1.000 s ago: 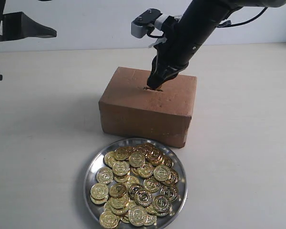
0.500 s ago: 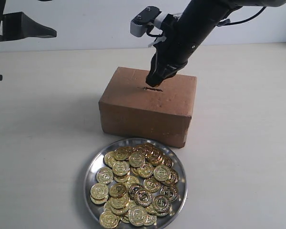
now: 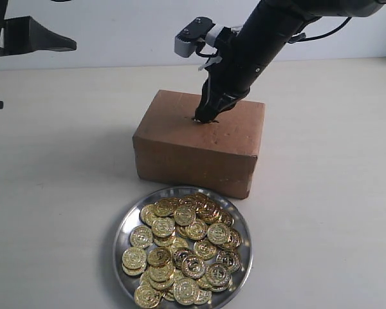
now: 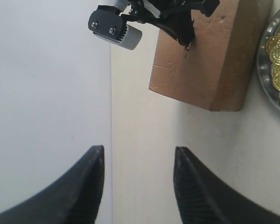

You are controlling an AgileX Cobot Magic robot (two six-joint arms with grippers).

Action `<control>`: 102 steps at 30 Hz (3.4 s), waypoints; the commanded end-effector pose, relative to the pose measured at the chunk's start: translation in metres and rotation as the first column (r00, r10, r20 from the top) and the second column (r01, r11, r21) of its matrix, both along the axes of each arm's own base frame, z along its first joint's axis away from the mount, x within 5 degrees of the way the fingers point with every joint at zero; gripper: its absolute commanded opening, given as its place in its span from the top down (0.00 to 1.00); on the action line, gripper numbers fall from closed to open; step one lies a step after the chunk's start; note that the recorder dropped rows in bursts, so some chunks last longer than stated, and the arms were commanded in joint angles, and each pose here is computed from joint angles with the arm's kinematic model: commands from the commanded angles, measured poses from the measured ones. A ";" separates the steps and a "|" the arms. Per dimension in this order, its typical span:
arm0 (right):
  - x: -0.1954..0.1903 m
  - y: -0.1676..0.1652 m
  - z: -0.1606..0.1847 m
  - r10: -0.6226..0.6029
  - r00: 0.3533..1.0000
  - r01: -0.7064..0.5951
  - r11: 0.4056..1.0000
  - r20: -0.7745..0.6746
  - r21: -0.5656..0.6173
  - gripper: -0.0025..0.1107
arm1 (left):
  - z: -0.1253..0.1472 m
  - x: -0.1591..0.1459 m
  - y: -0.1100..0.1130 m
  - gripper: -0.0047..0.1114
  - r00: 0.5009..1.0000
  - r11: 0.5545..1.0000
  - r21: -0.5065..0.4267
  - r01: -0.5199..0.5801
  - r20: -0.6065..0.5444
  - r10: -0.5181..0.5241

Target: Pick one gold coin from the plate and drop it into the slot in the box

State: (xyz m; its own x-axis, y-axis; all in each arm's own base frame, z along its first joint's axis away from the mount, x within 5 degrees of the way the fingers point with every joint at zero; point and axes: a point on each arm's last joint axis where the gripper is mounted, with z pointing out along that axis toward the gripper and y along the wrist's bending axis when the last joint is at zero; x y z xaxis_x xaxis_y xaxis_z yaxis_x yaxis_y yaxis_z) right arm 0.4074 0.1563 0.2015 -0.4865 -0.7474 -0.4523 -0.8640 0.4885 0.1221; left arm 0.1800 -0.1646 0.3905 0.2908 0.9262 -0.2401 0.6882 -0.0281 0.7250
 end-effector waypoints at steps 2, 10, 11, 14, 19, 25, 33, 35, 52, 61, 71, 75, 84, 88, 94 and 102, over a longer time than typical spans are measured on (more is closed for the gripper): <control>0.003 -0.002 0.001 -0.005 1.000 0.005 1.000 0.021 0.002 0.84 | 0.001 -0.001 0.001 0.56 1.000 1.000 -0.014 -0.007 -0.006 0.007; 0.000 -0.002 0.030 -0.031 0.997 0.028 0.999 0.071 0.035 0.62 | 0.001 -0.001 0.001 0.56 1.000 1.000 -0.014 -0.007 -0.006 0.007; -0.002 -0.002 0.039 -0.032 0.996 0.028 0.999 0.088 0.045 0.62 | 0.001 -0.001 0.001 0.56 1.000 1.000 -0.014 -0.007 -0.006 0.007; -0.010 -0.004 0.065 -0.048 0.989 0.038 0.997 0.139 0.071 0.65 | 0.001 -0.001 0.002 0.56 1.000 1.000 -0.014 -0.010 -0.010 0.010; -0.033 -0.010 0.119 -0.116 0.973 0.090 0.986 0.198 0.138 0.94 | -0.003 -0.004 0.006 0.64 0.998 0.999 0.024 -0.028 -0.055 0.029; -0.100 -0.028 0.197 -0.182 0.943 0.119 0.966 0.279 0.228 0.98 | -0.005 -0.019 0.022 0.96 0.975 0.992 0.069 -0.107 -0.188 0.118; -0.221 -0.080 0.211 -0.478 0.701 0.256 0.861 0.529 0.439 0.98 | -0.018 -0.046 0.050 0.96 0.910 0.935 -0.115 -0.336 -0.295 0.291; -0.253 -0.094 0.187 -0.572 0.609 0.266 0.800 0.550 0.537 0.98 | -0.046 -0.053 0.055 0.96 0.903 0.909 -0.200 -0.366 -0.315 0.294; -0.346 -0.124 0.055 -0.808 0.526 0.316 0.476 0.266 0.821 0.98 | -0.193 -0.095 0.060 0.96 0.811 0.329 -0.780 -0.532 -0.581 -0.067; -0.347 -0.124 0.023 -0.805 0.554 0.381 0.473 0.214 0.795 0.98 | -0.212 -0.103 0.069 0.96 0.783 0.333 -0.748 -0.574 -0.620 -0.045; -0.347 -0.123 -0.010 -0.821 0.567 0.492 0.408 0.072 0.769 0.98 | -0.214 -0.103 0.069 0.96 0.786 0.367 -0.738 -0.567 -0.617 -0.027; -0.350 -0.118 -0.013 -0.800 0.599 0.536 0.371 -0.032 0.758 0.98 | -0.214 -0.103 0.069 0.96 0.786 0.367 -0.738 -0.567 -0.618 -0.028; -0.353 -0.114 -0.013 -0.758 0.559 0.658 0.161 -0.334 0.736 0.98 | -0.214 -0.103 0.069 0.96 0.787 0.368 -0.738 -0.565 -0.617 -0.028; -0.353 -0.113 -0.013 -0.754 0.566 0.655 0.166 -0.334 0.737 0.98 | -0.214 -0.103 0.069 0.96 0.787 0.368 -0.738 -0.565 -0.617 -0.028; -0.358 -0.111 -0.011 -0.717 0.618 0.623 0.195 -0.323 0.758 0.98 | -0.206 -0.104 0.074 0.96 0.822 0.339 -0.780 -0.525 -0.568 -0.034; -0.365 -0.116 -0.002 -0.730 0.623 0.528 0.128 -0.280 0.840 0.98 | -0.182 -0.099 0.104 0.96 0.913 0.142 -0.904 -0.403 -0.389 0.121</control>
State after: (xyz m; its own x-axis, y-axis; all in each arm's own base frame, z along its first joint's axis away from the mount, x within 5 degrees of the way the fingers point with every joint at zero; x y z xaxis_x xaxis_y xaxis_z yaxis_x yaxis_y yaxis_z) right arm 0.0414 0.0421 0.1996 -0.4632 0.5418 -0.7013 -0.3678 0.6025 0.7083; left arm 0.0798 -0.0710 0.2025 -0.1591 -0.0302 -0.9868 0.6630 0.7373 -0.1295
